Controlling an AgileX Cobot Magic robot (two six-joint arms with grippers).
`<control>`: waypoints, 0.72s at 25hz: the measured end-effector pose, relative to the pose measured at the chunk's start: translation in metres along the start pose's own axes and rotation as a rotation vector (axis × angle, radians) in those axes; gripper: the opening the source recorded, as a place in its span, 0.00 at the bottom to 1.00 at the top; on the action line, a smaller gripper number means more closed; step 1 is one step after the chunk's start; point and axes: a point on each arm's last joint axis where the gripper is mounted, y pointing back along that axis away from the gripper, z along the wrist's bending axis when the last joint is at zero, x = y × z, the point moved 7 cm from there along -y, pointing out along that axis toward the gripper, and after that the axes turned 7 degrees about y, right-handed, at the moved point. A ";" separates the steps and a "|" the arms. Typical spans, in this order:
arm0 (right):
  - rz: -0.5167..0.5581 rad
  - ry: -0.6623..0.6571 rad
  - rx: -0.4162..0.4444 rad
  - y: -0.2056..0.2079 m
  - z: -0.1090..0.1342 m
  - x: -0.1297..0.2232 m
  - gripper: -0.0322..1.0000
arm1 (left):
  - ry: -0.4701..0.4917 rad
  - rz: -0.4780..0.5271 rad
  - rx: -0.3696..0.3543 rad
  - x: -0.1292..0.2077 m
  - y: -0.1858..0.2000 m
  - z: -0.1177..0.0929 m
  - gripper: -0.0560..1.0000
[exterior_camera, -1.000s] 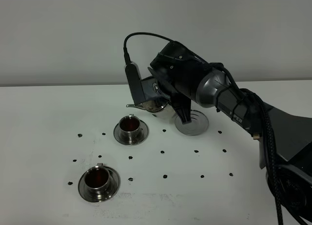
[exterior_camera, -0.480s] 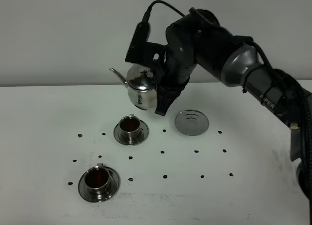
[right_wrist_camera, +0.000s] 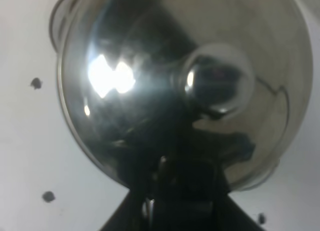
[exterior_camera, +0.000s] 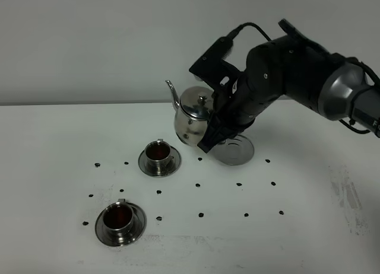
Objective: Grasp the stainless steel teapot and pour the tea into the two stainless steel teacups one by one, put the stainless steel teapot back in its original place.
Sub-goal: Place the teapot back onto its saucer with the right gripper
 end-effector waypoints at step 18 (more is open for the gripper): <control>0.088 -0.145 -0.088 -0.061 0.023 0.032 0.21 | 0.000 0.000 0.000 0.000 0.000 0.000 0.28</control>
